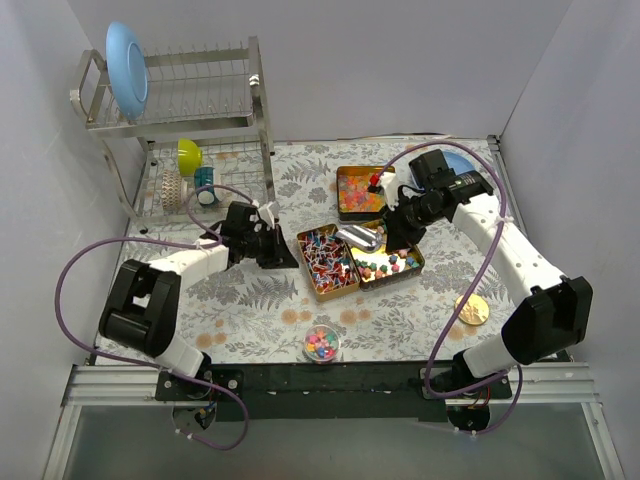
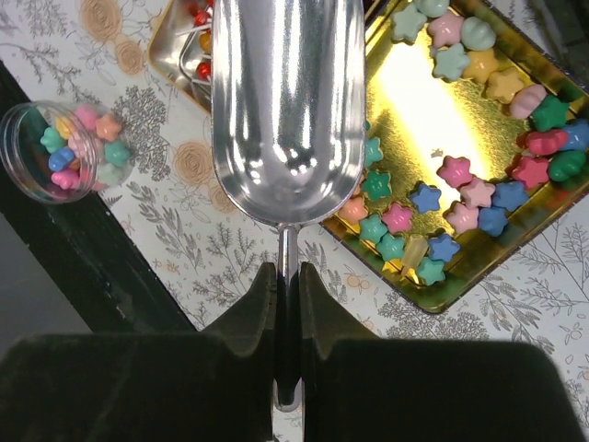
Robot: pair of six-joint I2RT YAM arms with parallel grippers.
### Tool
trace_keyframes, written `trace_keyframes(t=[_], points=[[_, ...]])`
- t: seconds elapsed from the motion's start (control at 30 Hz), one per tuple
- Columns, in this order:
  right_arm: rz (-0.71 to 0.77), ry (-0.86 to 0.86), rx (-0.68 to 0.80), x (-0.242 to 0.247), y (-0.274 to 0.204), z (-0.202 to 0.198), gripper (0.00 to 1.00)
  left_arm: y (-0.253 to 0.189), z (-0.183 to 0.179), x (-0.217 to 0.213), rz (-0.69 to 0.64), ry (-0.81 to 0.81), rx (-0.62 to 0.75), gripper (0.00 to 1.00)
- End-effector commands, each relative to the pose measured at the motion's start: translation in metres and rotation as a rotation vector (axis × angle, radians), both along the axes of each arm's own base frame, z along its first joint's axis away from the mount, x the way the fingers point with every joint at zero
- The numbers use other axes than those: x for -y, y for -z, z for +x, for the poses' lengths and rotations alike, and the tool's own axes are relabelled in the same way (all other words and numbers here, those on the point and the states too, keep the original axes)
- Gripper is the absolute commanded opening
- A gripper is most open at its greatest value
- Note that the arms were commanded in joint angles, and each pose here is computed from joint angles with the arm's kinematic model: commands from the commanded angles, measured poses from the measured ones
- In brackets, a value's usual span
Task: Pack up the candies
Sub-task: Scoop the fake candies from the storage box.
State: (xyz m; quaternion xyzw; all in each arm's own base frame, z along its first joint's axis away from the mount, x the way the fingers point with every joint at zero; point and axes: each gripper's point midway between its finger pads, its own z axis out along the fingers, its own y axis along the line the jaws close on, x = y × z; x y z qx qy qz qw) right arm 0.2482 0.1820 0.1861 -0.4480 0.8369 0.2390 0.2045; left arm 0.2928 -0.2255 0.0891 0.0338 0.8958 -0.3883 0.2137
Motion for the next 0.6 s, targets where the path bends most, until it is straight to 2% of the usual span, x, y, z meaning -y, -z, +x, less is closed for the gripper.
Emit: trace_keyframes(t=[0.0, 0.23, 0.57], points=[[-0.014, 0.118, 0.032, 0.000, -0.017, 0.018, 0.01, 0.011, -0.018, 0.016, -0.002, 0.083, -0.007, 0.00], [-0.047, 0.150, 0.050, 0.011, -0.011, 0.012, 0.01, 0.017, -0.032, 0.061, -0.044, 0.233, -0.025, 0.00], [-0.167, -0.019, 0.112, 0.036, 0.000, -0.003, 0.01, 0.011, -0.050, 0.127, -0.124, 0.421, -0.013, 0.00]])
